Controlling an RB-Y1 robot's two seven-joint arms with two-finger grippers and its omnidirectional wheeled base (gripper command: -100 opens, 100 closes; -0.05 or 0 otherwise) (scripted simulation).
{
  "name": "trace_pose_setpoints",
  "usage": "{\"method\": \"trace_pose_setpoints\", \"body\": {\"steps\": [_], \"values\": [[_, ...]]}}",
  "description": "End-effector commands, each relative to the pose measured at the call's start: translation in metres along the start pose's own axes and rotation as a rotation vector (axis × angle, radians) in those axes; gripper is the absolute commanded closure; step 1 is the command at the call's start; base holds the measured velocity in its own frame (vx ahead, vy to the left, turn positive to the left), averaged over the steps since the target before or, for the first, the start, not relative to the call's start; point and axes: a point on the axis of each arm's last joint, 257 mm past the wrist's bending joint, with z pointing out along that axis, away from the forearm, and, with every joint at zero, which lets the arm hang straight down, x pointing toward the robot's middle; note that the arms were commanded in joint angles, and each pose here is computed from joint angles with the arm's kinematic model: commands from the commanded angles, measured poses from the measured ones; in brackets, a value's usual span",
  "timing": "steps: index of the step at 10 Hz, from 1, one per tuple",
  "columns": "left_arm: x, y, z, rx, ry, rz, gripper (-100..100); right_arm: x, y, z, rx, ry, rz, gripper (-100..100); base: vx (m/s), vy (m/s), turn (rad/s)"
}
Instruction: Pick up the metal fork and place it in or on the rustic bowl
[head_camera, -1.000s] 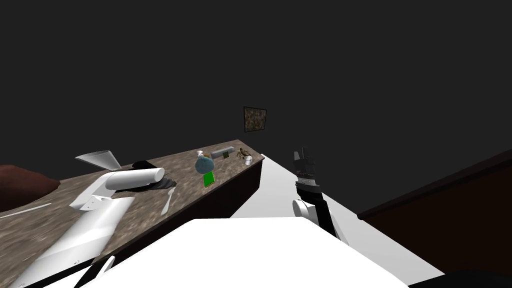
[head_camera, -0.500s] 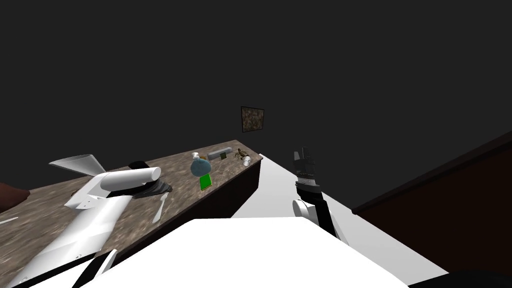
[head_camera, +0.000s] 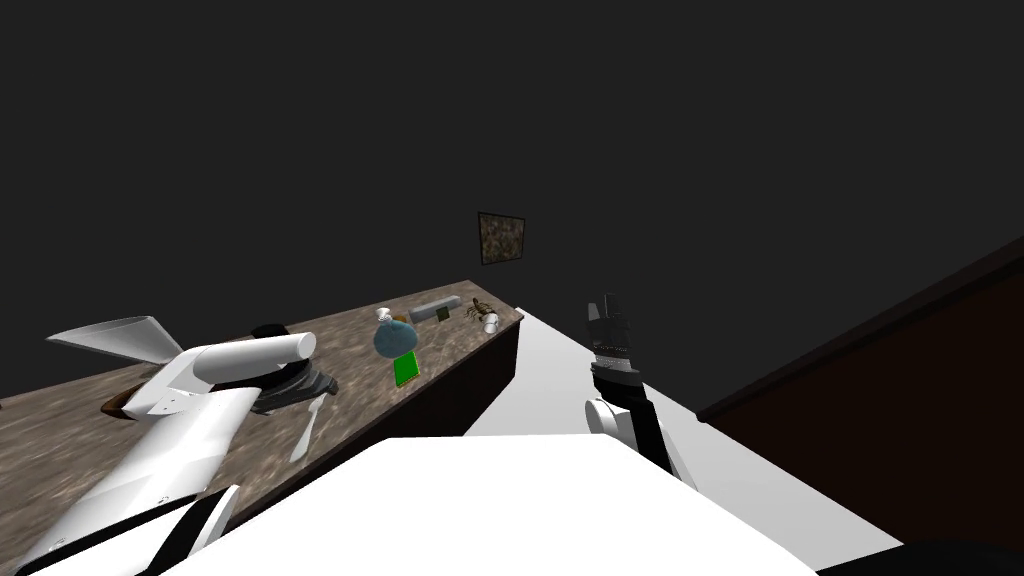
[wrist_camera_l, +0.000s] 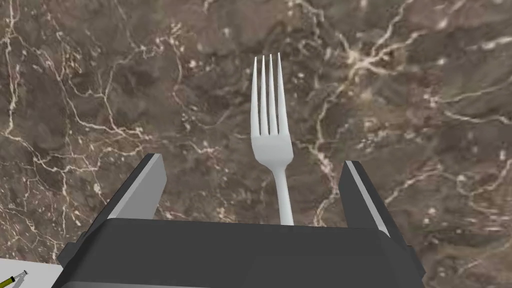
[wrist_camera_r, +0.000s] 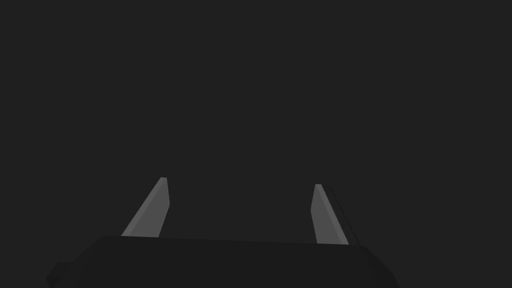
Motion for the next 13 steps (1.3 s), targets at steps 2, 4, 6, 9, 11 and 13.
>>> {"method": "trace_pose_setpoints", "body": {"steps": [2, 4, 6, 9, 11, 13], "values": [[-0.021, -0.001, 0.004, -0.017, -0.094, -0.058, -100, 0.0, 0.0, 0.0, 0.0, 0.0, 0.0, 0, 0.026, 0.009, -0.054], [-0.033, -0.001, 0.005, -0.026, -0.148, -0.089, -100, 0.0, 0.0, 0.0, 0.0, 0.0, 0.0, 0, 0.017, 0.007, -0.024], [-0.053, 0.0, 0.005, -0.041, -0.237, -0.135, -100, 0.0, 0.0, 0.0, 0.0, 0.0, 0.0, 0, 0.017, 0.005, -0.039], [-0.073, 0.003, 0.001, -0.051, -0.327, -0.16, -100, 0.0, 0.0, 0.0, 0.0, 0.0, 0.0, 0, 0.014, 0.005, -0.016], [-0.074, 0.004, 0.002, -0.051, -0.332, -0.16, -100, 0.0, 0.0, 0.0, 0.0, 0.0, 0.0, 0, 0.005, 0.001, -0.006], [-0.078, 0.006, 0.011, -0.053, -0.335, -0.154, -100, 0.0, 0.0, 0.0, 0.0, 0.0, 0.0, 0, 0.005, 0.0, 0.02]]}}
